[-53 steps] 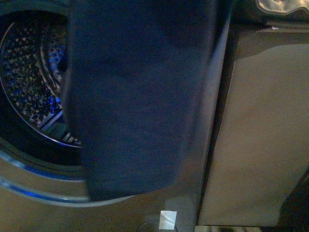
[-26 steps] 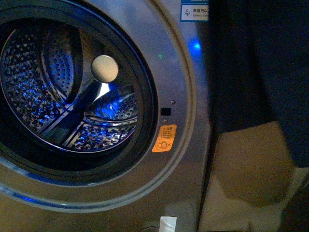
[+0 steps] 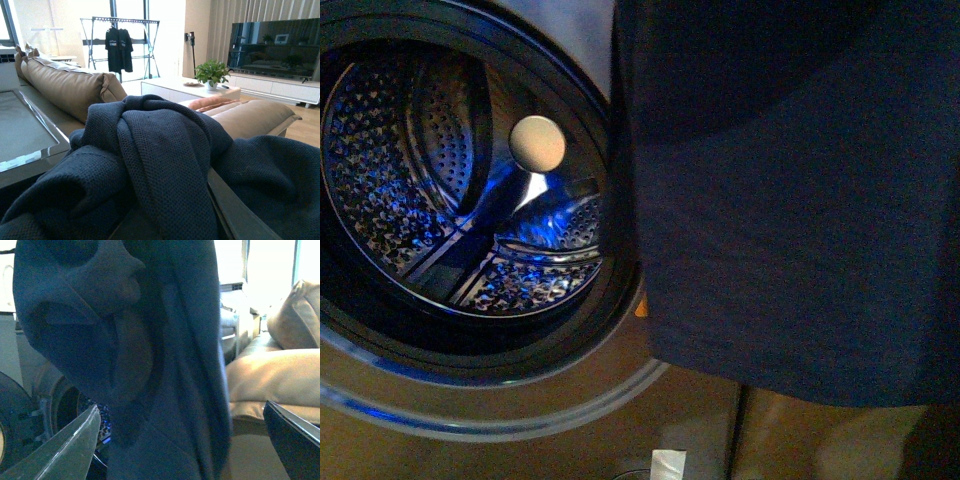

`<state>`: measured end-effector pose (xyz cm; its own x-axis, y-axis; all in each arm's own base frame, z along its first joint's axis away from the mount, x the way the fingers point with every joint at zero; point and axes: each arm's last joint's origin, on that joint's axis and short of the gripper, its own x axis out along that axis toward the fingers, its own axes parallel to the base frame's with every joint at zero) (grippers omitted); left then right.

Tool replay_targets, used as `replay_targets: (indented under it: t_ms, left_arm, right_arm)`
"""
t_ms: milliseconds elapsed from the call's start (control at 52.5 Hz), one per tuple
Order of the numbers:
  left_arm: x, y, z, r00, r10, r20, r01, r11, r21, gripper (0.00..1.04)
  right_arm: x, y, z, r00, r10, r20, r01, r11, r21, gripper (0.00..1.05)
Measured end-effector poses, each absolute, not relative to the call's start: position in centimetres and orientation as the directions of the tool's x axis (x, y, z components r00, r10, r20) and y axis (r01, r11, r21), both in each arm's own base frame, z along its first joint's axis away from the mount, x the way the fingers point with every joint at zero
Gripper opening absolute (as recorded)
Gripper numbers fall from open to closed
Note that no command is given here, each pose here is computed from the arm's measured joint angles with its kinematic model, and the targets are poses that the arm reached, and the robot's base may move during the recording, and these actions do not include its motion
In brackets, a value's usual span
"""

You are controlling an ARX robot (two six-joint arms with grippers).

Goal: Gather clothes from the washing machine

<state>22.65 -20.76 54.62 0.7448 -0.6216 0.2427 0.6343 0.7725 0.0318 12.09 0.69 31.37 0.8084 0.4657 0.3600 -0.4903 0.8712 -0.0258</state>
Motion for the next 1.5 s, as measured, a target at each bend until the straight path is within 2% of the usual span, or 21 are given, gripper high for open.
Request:
replay_targets:
  t_ms: [152, 476, 628, 819, 1009, 1333, 1504]
  left_arm:
    - [22.7, -20.8, 54.6, 0.745, -0.621, 0.243, 0.634, 0.773, 0.031, 0.13]
    - [22.7, -20.8, 54.6, 0.745, -0.622, 0.243, 0.634, 0.772, 0.032, 0.13]
    - [22.7, -20.8, 54.6, 0.745, -0.621, 0.243, 0.634, 0.773, 0.032, 0.13]
    - [22.7, -20.8, 54.6, 0.745, -0.622, 0.243, 0.634, 0.772, 0.032, 0.13]
    - [22.7, -20.8, 54.6, 0.745, -0.622, 0.243, 0.634, 0.772, 0.032, 0.13]
    - [22.7, -20.8, 54.6, 0.745, -0.621, 0.243, 0.634, 0.773, 0.032, 0.13]
    - [22.7, -20.8, 54.6, 0.745, -0.621, 0.243, 0.634, 0.773, 0.032, 0.13]
  right_arm:
    - [14.3, 2.0, 33.2, 0.779, 0.489, 0.391, -0.505, 0.860, -0.071, 0.97]
    - [19.0, 2.3, 34.0, 0.794, 0.368, 0.483, -0.329, 0.929, -0.168, 0.97]
    - [19.2, 2.3, 34.0, 0.785, 0.379, 0.490, -0.327, 0.925, -0.193, 0.97]
    - [20.5, 2.1, 32.8, 0.780, 0.498, 0.380, -0.475, 0.865, -0.160, 0.97]
    - [22.4, 2.3, 32.6, 0.687, 0.666, 0.290, -0.675, 0.733, -0.084, 0.97]
    - [22.2, 4.7, 34.5, 0.572, 0.761, 0.306, -0.782, 0.618, -0.076, 0.97]
    - [21.9, 6.0, 34.4, 0.538, 0.786, 0.306, -0.811, 0.581, -0.068, 0.97]
